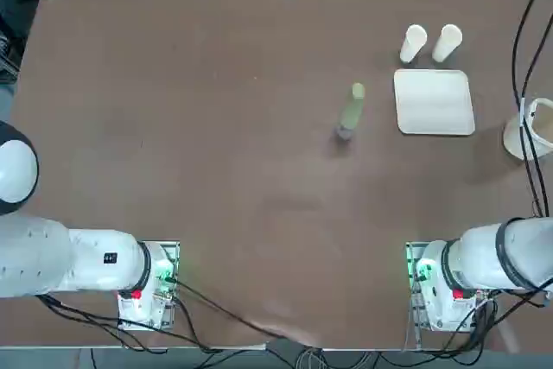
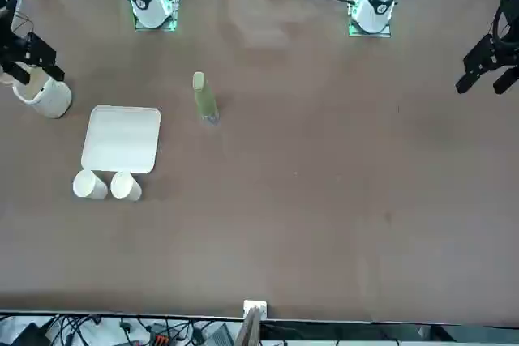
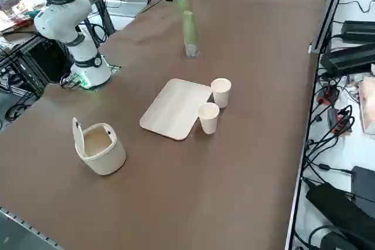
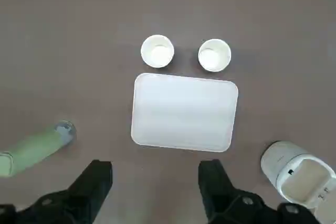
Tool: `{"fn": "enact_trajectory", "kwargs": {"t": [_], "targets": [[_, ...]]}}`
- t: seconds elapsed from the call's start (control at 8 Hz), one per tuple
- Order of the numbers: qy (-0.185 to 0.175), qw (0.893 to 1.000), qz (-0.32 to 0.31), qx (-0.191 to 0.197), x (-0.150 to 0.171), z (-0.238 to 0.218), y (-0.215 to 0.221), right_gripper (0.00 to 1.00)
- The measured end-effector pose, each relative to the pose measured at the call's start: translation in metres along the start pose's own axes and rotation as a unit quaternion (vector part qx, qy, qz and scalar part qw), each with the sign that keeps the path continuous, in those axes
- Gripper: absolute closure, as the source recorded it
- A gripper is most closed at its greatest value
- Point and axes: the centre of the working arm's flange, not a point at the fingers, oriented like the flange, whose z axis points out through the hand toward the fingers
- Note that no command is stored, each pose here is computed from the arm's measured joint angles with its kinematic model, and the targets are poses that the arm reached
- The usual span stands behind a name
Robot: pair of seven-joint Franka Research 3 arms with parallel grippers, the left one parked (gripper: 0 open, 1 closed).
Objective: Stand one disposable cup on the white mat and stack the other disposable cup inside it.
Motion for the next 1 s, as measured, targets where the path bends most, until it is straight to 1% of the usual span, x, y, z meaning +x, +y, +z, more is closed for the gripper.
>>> {"fn": "enact_trajectory", "kwargs": {"t": [0.62, 0.75, 0.88, 1.0], "targets": [[0.008, 1.0, 0.001, 0.001, 0.002, -0.004, 0.001, 0.0], [0.012, 1.0, 0.0, 0.001, 0.01, 0.003, 0.0, 0.0], [0.015, 1.0, -0.001, 0.001, 0.025, 0.019, 0.0, 0.0], [0.009, 1.0, -0.002, 0.002, 0.044, 0.047, 0.0, 0.0]]}}
